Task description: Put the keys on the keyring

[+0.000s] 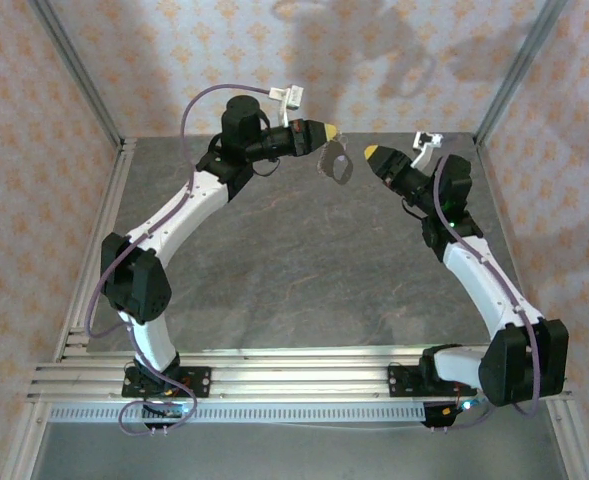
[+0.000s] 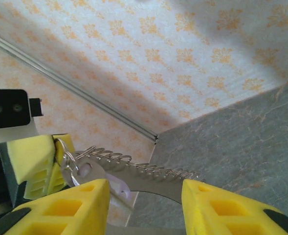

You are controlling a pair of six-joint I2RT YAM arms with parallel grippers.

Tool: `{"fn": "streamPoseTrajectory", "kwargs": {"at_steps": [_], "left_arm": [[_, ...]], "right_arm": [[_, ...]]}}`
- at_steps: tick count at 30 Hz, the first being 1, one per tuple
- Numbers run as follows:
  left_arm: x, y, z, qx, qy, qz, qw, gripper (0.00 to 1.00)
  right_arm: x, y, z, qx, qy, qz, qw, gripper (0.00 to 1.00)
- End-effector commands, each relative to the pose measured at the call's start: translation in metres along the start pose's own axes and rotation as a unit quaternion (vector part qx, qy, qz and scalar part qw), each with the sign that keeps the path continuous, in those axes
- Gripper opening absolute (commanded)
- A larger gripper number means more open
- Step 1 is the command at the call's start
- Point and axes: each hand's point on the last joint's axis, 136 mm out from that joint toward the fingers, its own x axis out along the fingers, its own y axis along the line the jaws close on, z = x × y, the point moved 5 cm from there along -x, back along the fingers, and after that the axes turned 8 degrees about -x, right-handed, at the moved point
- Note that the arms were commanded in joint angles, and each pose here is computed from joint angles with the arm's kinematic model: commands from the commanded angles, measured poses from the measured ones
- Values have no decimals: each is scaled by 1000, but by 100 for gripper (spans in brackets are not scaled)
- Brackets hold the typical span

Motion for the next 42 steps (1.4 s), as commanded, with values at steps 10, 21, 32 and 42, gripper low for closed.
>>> {"fn": "streamPoseTrajectory", "kwargs": {"at_steps": [10, 21, 32, 42], "left_arm": [[-13, -37, 10, 40, -13, -56, 998, 0], [-12, -35, 8, 41, -4, -60, 997, 0], [-11, -37, 9, 43, -3, -63, 997, 0], [-11, -37, 9, 45, -2, -64, 997, 0]], "right_arm": [[7, 38, 6, -72, -12, 49, 996, 43], [20, 52, 31, -46, -23, 105, 993, 37], [37, 52, 31, -17, -2, 151, 988, 31], [36, 59, 31, -17, 3, 164, 986, 25]]}}
